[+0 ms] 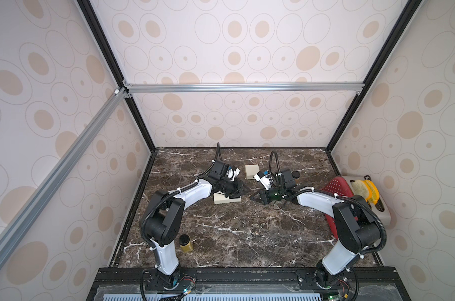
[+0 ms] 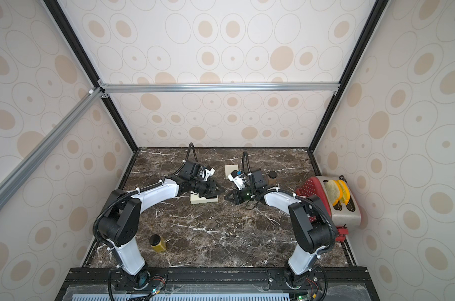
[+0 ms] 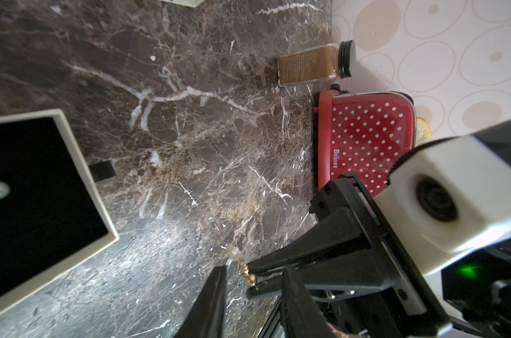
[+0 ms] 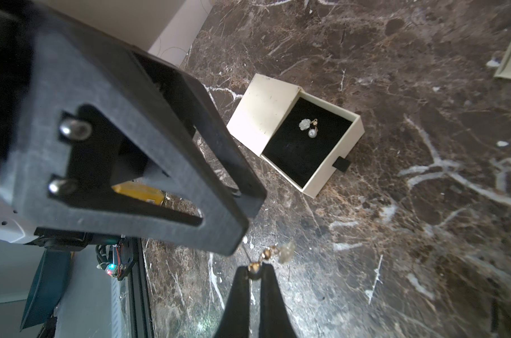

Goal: Place the earrings into the drawer-style jewelry box
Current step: Pick up the earring from the center of the board.

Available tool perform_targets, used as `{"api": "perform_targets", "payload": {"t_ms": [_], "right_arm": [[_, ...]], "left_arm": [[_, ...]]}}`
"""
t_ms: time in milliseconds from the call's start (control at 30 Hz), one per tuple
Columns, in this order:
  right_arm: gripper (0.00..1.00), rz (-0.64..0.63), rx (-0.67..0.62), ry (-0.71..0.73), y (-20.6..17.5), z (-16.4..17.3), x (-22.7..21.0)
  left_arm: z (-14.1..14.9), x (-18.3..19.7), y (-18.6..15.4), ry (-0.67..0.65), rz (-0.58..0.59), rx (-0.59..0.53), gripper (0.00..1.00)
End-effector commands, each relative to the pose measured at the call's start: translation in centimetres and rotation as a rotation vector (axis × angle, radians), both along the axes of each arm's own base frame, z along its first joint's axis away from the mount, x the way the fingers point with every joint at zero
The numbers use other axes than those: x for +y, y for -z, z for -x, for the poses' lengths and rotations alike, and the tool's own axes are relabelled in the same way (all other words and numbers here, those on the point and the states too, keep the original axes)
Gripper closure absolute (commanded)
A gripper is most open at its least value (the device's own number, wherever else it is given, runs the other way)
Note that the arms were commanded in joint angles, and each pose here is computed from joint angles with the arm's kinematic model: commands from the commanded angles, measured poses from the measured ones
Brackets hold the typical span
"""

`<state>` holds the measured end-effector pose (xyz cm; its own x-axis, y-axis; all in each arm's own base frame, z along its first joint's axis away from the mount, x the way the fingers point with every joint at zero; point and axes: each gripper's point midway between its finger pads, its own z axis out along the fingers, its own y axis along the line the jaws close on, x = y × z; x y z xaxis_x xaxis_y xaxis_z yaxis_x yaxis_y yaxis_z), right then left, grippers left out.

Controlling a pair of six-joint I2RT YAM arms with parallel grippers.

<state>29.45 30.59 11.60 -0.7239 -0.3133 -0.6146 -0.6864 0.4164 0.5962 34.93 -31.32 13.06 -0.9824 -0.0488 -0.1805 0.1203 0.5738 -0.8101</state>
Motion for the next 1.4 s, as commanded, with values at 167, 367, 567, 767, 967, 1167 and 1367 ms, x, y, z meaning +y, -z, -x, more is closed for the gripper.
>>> {"api": "perform_targets", "payload": {"t_ms": [167, 367, 567, 767, 967, 1167, 1367], "right_arm": [[1.00, -0.040, -0.044, -0.032, -2.4, -0.3, 1.0], [1.00, -0.037, -0.037, -0.032, -2.3, -0.6, 1.3], [1.00, -0.024, -0.027, -0.034, -2.0, -0.7, 1.5], [0.97, -0.019, -0.021, -0.034, -2.1, -0.8, 1.8], [0.58, -0.015, -0.121, 0.028, -3.9, -1.4, 0.9], [0.41, 0.090, -0.307, 0.280, -5.8, -5.2, -2.4], [0.15, 0.228, -0.353, 0.562, -7.5, -9.7, -7.0]], "left_arm": [[-0.5, -0.3, -1.2, -0.004, 0.042, -0.015, 0.78], [-0.3, -0.3, -0.9, -0.003, 0.045, -0.009, 0.84], [-0.2, -0.3, -1.1, -0.001, 0.049, -0.015, 0.88], [0.0, -0.3, -1.1, 0.000, 0.054, -0.002, 1.00], [-0.1, -0.3, -1.6, -0.042, 0.080, 0.042, 1.00], [-0.9, 0.0, -2.6, -0.093, 0.109, 0.067, 1.00], [-1.5, 0.1, -3.5, -0.104, 0.109, 0.049, 1.00]]}}
